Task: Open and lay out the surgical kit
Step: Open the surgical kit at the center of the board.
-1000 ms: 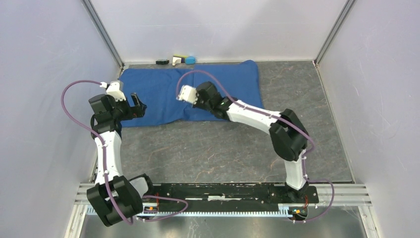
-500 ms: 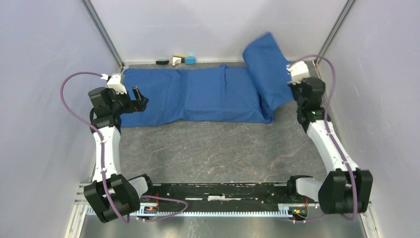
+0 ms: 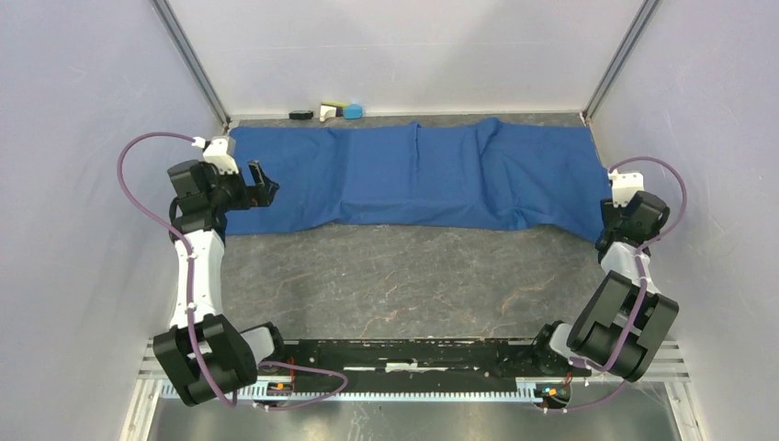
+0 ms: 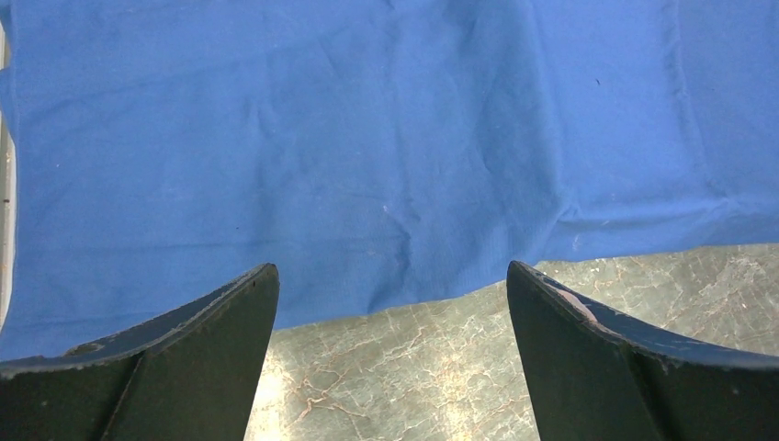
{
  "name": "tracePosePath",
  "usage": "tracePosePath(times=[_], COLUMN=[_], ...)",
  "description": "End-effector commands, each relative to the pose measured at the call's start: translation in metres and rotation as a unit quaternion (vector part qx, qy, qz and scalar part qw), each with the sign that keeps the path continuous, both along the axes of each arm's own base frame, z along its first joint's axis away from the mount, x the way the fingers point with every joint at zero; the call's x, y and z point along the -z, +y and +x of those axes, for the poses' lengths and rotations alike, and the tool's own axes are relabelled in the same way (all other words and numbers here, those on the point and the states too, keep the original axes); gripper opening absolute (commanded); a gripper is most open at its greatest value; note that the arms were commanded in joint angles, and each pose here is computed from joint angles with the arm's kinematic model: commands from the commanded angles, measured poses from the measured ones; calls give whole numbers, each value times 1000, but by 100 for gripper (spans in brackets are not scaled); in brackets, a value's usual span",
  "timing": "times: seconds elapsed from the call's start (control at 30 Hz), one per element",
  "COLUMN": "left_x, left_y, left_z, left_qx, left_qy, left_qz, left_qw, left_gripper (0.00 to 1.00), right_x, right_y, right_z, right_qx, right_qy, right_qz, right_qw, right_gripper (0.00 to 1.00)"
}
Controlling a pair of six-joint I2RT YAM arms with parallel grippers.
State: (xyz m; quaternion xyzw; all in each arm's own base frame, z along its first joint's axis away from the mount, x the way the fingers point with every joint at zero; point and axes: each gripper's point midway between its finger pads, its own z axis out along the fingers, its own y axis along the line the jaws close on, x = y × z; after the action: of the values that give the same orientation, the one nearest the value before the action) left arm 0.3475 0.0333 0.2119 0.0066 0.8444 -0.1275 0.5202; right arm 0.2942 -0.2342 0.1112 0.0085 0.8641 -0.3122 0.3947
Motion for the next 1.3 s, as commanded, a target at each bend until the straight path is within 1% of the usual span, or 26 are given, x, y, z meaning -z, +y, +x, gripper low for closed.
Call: tracePosePath(times=[0.0, 0.03, 0.07, 0.1, 0.13, 0.23, 0.37, 0.43, 0.5, 0.57, 0.7, 0.77, 0.87, 1.07, 1.2, 1.27], left_x=[-7, -6, -5, -3, 0, 12, 29, 41, 51, 59, 66, 66, 65, 65, 63, 62], left_y=[2, 3, 4, 5, 7, 11, 15, 19, 23, 30, 36, 35, 34, 30, 27, 24], left_z=[9, 11, 11, 13, 13, 17, 24, 31, 38, 46, 58, 63, 68, 75, 80, 81], left_qx=[8, 7, 6, 5, 3, 0, 7, 10, 11, 6, 2, 0, -5, -10, -12, -11], left_qy=[-16, -14, -12, -9, -6, 9, 24, 39, 53, 66, 77, 76, 74, 71, 70, 70], left_qz=[16, 16, 17, 18, 20, 32, 65, 95, 120, 133, 134, 128, 119, 99, 85, 78], left_qw=[1000, 1000, 1000, 1000, 1000, 999, 998, 995, 991, 989, 988, 989, 990, 992, 994, 994], left_gripper=[100, 100, 100, 100, 100, 100, 100, 100, 100, 100, 100, 100, 100, 100, 100, 100], right_x=[-33, -37, -40, -42, -45, -44, -32, -23, -16, -8, 1, 5, -2, -30, -37, -37], right_y=[-13, -12, -9, -5, 3, 40, 92, 113, 118, 113, 99, 98, 102, 109, 114, 117], right_z=[17, 20, 25, 29, 35, 52, 68, 76, 82, 88, 106, 116, 134, 174, 208, 225], right_qx=[-18, -25, -37, -49, -75, -154, -230, -248, -244, -232, -207, -202, -192, -157, -123, -109], right_qy=[-38, -42, -47, -51, -57, -60, -31, -8, 10, 23, 41, 39, 12, -80, -107, -112], right_qz=[-47, -45, -41, -34, -21, 18, 26, 16, -2, -9, -16, -2, 33, 96, 110, 101], right_qw=[998, 998, 997, 997, 995, 986, 972, 969, 970, 972, 977, 979, 981, 980, 981, 982], right_gripper=[79, 87, 92, 96, 98, 97, 96, 95, 94, 94, 93, 92, 91, 92, 92, 92])
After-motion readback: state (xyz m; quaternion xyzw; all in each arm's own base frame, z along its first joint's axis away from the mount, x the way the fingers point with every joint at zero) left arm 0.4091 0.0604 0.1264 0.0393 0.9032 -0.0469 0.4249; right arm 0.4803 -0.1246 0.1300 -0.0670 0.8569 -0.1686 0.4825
